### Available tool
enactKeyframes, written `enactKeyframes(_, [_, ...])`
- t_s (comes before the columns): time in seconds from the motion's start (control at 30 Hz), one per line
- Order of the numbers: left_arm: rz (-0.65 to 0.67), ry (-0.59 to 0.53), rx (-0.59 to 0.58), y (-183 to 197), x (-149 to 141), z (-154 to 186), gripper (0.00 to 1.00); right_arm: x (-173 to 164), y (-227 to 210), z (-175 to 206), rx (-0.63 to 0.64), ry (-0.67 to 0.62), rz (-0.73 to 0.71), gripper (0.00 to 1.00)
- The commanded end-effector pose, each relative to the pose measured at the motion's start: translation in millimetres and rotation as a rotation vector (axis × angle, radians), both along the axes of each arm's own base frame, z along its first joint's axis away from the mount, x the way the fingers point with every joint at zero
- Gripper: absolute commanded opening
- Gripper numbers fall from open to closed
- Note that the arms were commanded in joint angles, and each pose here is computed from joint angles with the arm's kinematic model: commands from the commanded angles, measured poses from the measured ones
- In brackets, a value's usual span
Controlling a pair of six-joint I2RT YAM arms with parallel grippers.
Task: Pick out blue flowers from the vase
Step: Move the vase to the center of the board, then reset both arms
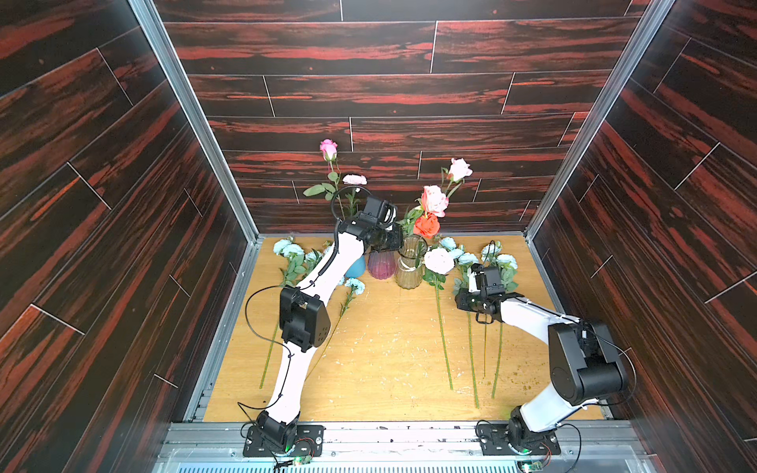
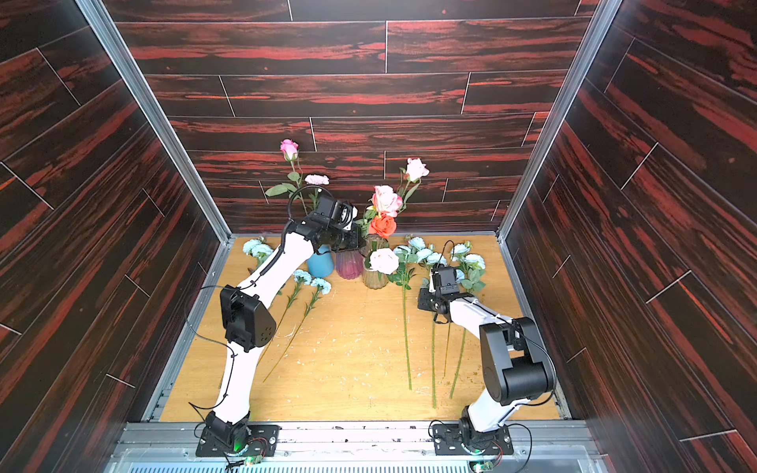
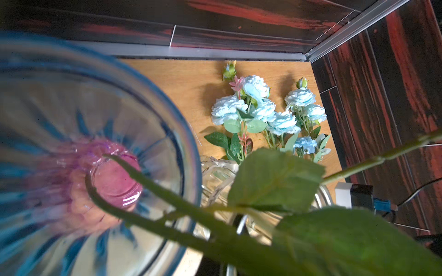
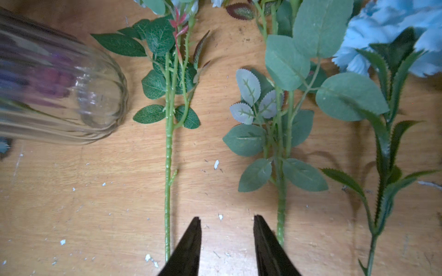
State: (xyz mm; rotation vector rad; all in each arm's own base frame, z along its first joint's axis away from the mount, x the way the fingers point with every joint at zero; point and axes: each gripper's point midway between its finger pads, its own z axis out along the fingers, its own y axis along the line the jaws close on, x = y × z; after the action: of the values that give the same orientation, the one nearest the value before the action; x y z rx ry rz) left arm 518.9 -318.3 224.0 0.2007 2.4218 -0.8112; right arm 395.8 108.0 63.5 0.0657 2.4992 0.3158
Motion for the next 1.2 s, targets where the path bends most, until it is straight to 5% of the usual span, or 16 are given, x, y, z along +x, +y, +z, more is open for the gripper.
enactKeyframes(0.0, [-0.006,-0.052,-0.014,-1.3,3.7,19.8,0.28,2.7,5.2,-1.9,0.005,0.010,0.012,0.39])
enactKeyframes(0.47, [-0.055,-0.115,-0.036,-3.6,-21.6,63.3,0.82,2.4,4.7,-0.2,0.003,0.001,0.010,0.40])
enactKeyframes(0.8, [-0.091,-0.295,0.088,11.2,-99.6,105.3,0.88,-0.4,-1.4,15.8,0.012,-0.084,-0.021,0.43])
enactKeyframes(1.03, [0.076,-0.473,0.124,85.0,-161.0,102.7,0.88,-4.5,-8.4,33.9,0.023,-0.181,-0.055,0.43])
enactKeyframes(1.17, [0.305,-0.559,0.295,158.9,-177.8,70.4,0.92,-15.4,-23.1,57.0,0.025,-0.301,-0.119,0.45])
